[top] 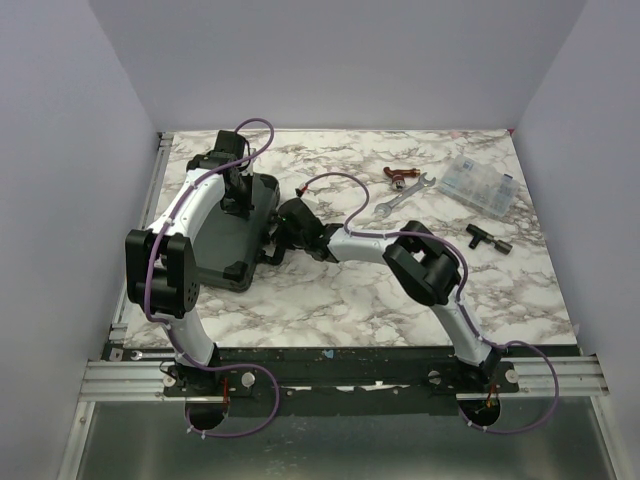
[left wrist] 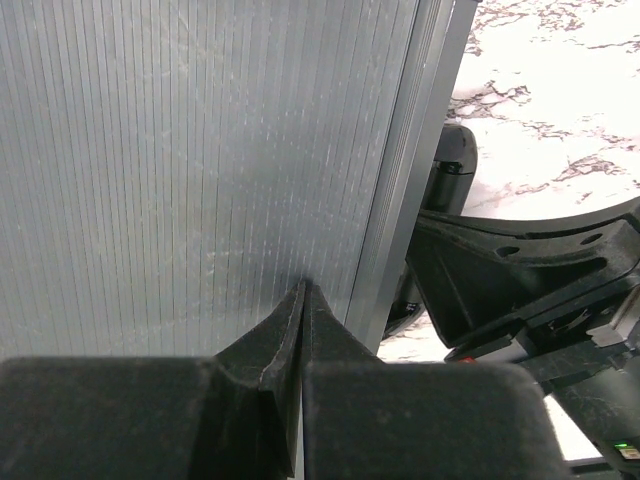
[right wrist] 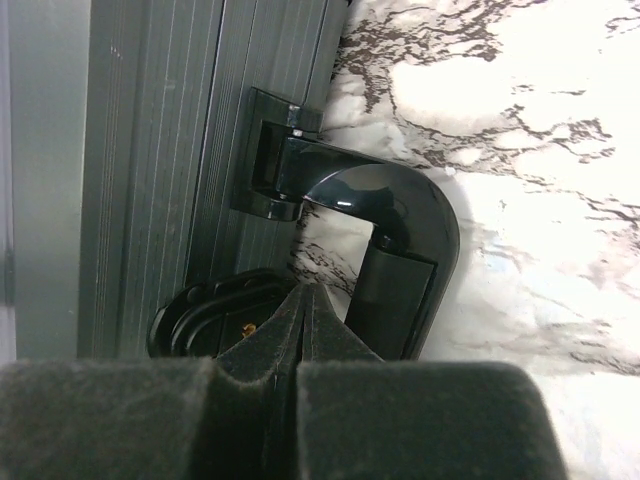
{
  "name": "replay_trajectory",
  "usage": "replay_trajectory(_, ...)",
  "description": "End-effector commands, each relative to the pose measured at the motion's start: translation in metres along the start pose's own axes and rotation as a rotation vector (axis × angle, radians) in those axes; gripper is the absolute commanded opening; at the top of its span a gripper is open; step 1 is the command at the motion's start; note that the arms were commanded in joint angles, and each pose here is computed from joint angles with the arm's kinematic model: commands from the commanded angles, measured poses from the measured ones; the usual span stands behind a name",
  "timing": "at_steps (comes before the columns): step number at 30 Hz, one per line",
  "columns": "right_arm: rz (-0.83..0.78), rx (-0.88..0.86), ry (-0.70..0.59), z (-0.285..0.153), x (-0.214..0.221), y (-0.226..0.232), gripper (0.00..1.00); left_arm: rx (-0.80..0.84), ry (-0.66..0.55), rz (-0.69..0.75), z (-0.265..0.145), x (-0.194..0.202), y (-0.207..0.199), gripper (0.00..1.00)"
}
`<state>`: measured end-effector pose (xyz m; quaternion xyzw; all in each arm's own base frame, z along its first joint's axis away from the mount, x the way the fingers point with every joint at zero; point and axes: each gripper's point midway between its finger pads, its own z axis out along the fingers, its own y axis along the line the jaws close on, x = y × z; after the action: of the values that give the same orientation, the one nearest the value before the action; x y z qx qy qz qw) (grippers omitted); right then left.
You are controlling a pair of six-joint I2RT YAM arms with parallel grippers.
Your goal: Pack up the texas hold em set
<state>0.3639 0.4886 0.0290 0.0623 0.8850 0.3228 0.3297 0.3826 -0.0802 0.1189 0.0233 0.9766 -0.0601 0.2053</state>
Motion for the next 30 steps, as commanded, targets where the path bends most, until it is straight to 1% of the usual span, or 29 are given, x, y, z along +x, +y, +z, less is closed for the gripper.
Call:
replay_trajectory(1, 0.002, -0.107, 0.324, 0.016, 0.122, -0.021, 0.01, -0.017, 0.208, 0.008, 0.029, 0.051, 0.004, 0.00)
replay_trajectory(3, -0.004, -0.074, 0.327, 0.018, 0.126, -0.025, 0.01, -0.013, 0.207, 0.008, 0.028, 0.051, 0.003, 0.00)
replay_trajectory(7, -0.060, 0.081, 0.278, 0.020, 0.129, -0.045, 0.01, -0.010, 0.206, 0.009, 0.028, 0.050, 0.002, 0.00)
replay_trajectory(10, -0.086, 0.212, 0.251, 0.018, 0.131, -0.070, 0.01, -0.009, 0.206, 0.010, 0.028, 0.050, 0.002, 0.00)
replay_trajectory(13, -0.109, 0.275, 0.209, 0.016, 0.124, -0.084, 0.01, -0.009, 0.208, 0.011, 0.029, 0.051, 0.002, 0.00)
replay_trajectory(17, -0.167, 0.322, 0.164, 0.014, 0.111, -0.090, 0.01, -0.009, 0.208, 0.012, 0.029, 0.051, 0.002, 0.00)
replay_trajectory(19, -0.177, 0.297, 0.170, 0.013, 0.110, -0.085, 0.01, -0.010, 0.208, 0.012, 0.029, 0.051, 0.002, 0.00)
replay_trajectory(21, -0.205, 0.206, 0.199, 0.010, 0.113, -0.068, 0.01, -0.009, 0.208, 0.012, 0.029, 0.050, 0.002, 0.00)
replay_trajectory(23, -0.210, 0.163, 0.188, 0.007, 0.107, -0.056, 0.01, -0.011, 0.205, 0.012, 0.028, 0.050, 0.002, 0.00)
replay_trajectory(27, -0.288, 0.073, 0.134, -0.002, 0.074, -0.019, 0.01, -0.018, 0.196, 0.012, 0.027, 0.048, 0.003, 0.00)
replay_trajectory(30, -0.288, 0.023, 0.074, -0.017, 0.037, 0.008, 0.01, -0.020, 0.182, 0.011, 0.024, 0.045, 0.003, 0.00)
